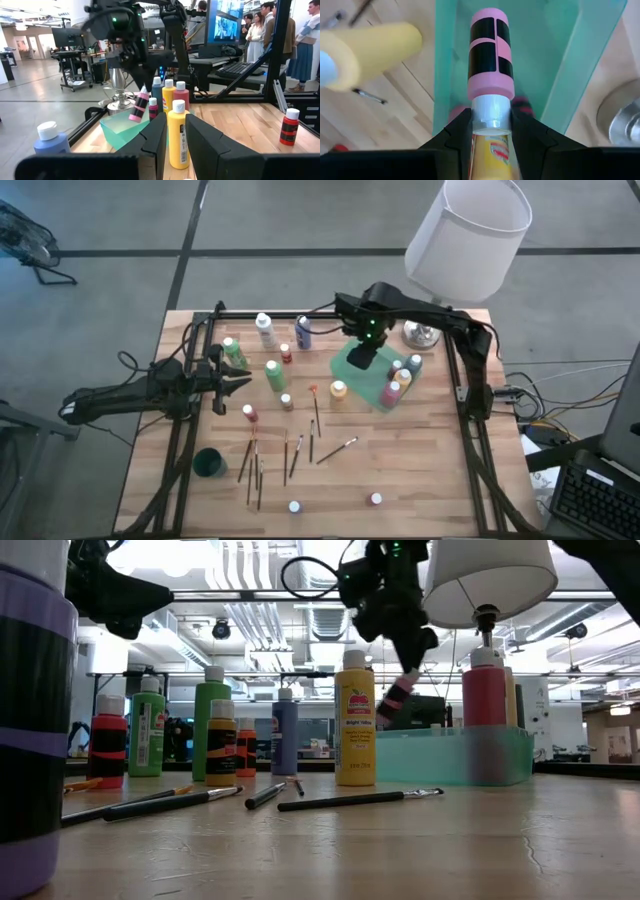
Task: Pick & Place Paint Supplies
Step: Put the small light pink paint bottle into the green bin
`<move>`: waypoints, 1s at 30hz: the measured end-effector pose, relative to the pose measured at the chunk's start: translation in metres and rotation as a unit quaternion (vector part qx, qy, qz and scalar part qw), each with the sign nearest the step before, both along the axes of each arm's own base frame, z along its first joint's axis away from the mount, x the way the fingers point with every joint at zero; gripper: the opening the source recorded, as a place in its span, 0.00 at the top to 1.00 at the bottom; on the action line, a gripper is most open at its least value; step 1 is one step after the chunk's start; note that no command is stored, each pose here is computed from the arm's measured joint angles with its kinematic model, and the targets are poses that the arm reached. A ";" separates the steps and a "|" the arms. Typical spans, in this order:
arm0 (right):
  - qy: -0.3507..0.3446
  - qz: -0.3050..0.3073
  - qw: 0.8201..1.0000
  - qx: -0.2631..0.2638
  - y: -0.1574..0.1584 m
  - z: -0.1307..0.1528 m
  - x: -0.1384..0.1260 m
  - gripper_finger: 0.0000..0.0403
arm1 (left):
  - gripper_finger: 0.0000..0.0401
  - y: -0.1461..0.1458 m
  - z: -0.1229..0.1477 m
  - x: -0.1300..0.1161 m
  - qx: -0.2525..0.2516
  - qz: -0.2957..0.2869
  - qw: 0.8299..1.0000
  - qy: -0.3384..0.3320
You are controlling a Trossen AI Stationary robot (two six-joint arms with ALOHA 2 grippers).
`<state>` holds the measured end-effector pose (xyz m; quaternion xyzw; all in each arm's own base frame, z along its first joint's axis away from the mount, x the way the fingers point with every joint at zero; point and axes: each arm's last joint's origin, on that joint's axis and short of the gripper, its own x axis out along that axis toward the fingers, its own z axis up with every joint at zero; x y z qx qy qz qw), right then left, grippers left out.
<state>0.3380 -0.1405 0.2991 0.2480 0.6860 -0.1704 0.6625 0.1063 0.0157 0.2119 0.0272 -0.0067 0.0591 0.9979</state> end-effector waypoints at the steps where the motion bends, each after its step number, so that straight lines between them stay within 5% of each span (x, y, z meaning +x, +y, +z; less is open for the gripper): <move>1: 0.007 -0.005 1.000 0.003 0.002 -0.001 -0.004 0.74 | 0.81 0.000 0.000 0.000 0.000 0.000 1.000 0.000; 11: 0.056 -0.042 0.997 0.018 0.025 -0.013 -0.036 0.74 | 0.81 0.000 0.000 0.000 0.000 0.000 1.000 0.000; 30: 0.109 -0.027 0.993 0.035 0.027 -0.042 -0.035 0.74 | 0.81 0.000 0.000 0.000 0.000 0.000 1.000 0.001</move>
